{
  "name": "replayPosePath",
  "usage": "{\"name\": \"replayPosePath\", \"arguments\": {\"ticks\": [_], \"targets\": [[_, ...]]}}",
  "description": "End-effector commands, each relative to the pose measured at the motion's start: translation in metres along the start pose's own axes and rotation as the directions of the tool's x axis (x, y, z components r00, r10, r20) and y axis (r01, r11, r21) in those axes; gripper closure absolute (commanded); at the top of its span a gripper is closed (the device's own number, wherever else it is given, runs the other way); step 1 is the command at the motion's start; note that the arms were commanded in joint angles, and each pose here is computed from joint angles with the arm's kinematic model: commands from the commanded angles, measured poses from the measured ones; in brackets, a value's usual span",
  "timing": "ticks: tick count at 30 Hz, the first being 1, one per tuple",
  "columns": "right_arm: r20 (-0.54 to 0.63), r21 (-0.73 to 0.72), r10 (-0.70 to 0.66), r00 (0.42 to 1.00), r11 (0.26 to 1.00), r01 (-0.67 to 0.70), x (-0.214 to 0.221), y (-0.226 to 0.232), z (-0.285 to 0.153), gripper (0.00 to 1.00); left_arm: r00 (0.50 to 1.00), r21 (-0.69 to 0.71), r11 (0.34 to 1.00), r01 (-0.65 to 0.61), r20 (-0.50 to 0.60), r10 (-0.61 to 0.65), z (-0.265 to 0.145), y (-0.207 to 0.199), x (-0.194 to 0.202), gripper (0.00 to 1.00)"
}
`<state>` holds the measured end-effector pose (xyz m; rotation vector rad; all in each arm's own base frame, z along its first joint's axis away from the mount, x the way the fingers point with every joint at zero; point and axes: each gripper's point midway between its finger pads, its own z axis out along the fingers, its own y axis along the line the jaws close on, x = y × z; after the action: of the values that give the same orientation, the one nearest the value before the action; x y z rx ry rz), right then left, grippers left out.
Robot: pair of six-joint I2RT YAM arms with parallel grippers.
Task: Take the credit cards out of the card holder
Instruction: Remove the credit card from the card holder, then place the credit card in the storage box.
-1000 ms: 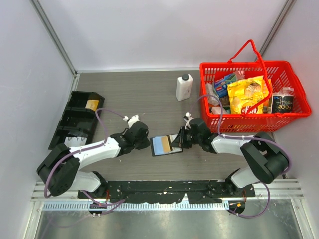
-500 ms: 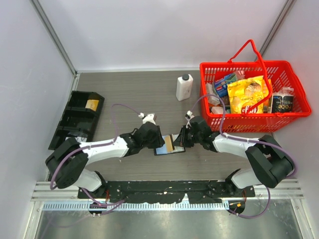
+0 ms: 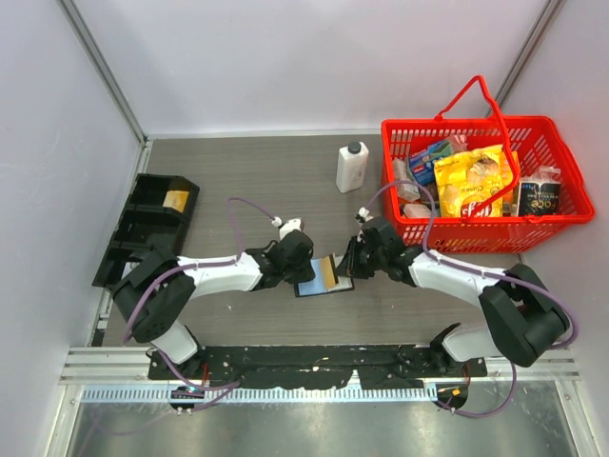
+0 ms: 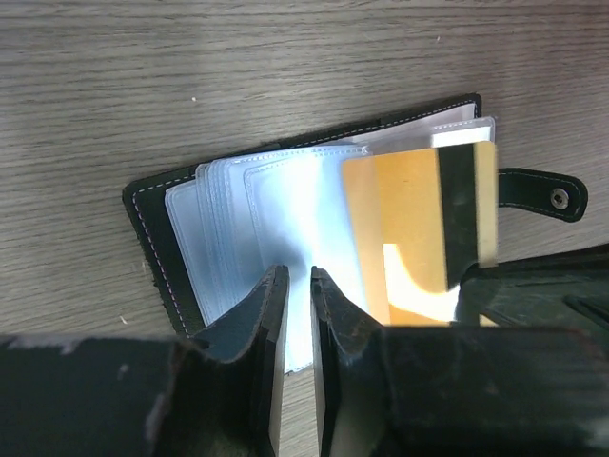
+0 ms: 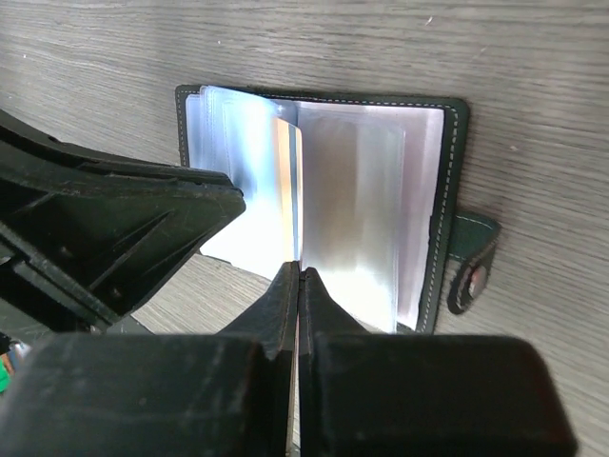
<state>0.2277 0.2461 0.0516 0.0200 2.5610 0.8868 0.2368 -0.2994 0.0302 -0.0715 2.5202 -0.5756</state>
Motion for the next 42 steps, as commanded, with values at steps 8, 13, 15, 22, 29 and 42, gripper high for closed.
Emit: {"name": "replayPosePath", "arguments": {"ticks": [8, 13, 15, 22, 29, 42], "targets": [[0.137, 0.148, -0.1, 0.986, 0.986, 0.08, -0.051, 0.01, -0.056, 0.99, 0.996, -0.087, 0.996, -0.026, 0.083, 0.033, -0.02, 0.017, -0.021, 0.77], [0.16, 0.085, -0.071, 0.984, 0.995, 0.058, -0.062, 0.035, -0.072, 0.99, 0.929, -0.047, 0.978, -0.204, 0.306, 0.209, -0.066, -0.012, -0.057, 0.52], [0.159, 0.061, -0.047, 0.986, 0.997, 0.038, -0.064, 0.044, -0.075, 0.99, 0.875, -0.028, 0.954, -0.3, 0.391, 0.286, -0.086, -0.029, -0.066, 0.44], [0.142, 0.025, 0.025, 0.99, 0.999, -0.029, -0.07, 0.062, -0.083, 0.99, 0.588, -0.079, 0.758, -0.648, 0.58, 0.563, -0.129, -0.071, -0.057, 0.35], [0.115, -0.055, 0.105, 0.988, 0.994, -0.1, -0.067, 0.081, -0.088, 0.99, 0.341, -0.265, 0.576, -0.774, 0.592, 0.731, -0.128, -0.087, -0.036, 0.26], [0.086, -0.126, 0.165, 0.983, 0.98, -0.153, -0.059, 0.094, -0.09, 0.99, 0.259, -0.459, 0.587, -0.667, 0.596, 0.76, -0.116, -0.103, -0.048, 0.21]]}}
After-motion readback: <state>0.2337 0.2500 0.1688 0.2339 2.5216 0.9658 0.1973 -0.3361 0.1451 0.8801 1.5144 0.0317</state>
